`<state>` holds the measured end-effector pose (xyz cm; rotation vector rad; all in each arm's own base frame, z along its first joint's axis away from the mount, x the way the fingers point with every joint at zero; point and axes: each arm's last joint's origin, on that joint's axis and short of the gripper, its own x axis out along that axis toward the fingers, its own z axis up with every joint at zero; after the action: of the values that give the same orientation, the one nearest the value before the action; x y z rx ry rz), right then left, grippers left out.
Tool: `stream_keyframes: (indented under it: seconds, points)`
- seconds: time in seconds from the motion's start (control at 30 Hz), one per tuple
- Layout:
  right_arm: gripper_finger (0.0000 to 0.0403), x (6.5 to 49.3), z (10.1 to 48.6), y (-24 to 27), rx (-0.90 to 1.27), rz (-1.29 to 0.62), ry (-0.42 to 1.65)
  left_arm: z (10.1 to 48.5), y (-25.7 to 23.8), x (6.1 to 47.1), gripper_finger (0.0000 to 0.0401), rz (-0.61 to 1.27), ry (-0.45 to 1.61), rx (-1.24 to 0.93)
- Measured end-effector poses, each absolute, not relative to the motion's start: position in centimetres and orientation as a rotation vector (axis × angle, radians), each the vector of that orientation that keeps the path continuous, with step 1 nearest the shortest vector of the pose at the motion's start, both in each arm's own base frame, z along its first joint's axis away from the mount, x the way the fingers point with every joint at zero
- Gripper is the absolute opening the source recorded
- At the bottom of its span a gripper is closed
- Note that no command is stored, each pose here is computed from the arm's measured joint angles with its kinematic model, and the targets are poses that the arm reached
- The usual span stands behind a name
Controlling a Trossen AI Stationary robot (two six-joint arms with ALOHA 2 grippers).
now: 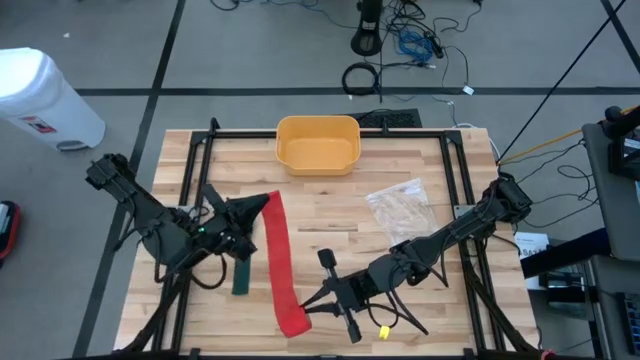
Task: Roll bandage
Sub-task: Roll the red bandage
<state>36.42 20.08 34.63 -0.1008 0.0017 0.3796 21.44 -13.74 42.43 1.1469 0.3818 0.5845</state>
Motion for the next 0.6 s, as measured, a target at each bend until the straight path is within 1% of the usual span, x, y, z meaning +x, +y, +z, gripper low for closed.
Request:
stream_keyframes:
  seconds: [0.27,0.6]
  points:
    - [0.0016,36.2,34.8,20.5,-0.113,0.421,-0.026,42.5,-12.2,22.4,0.0008,0.648,0.415,1.126]
    - [0.0016,36.2,34.9,20.6,-0.120,0.421,-0.030,43.2,-11.0,22.8,0.0008,0.694,0.391,1.065]
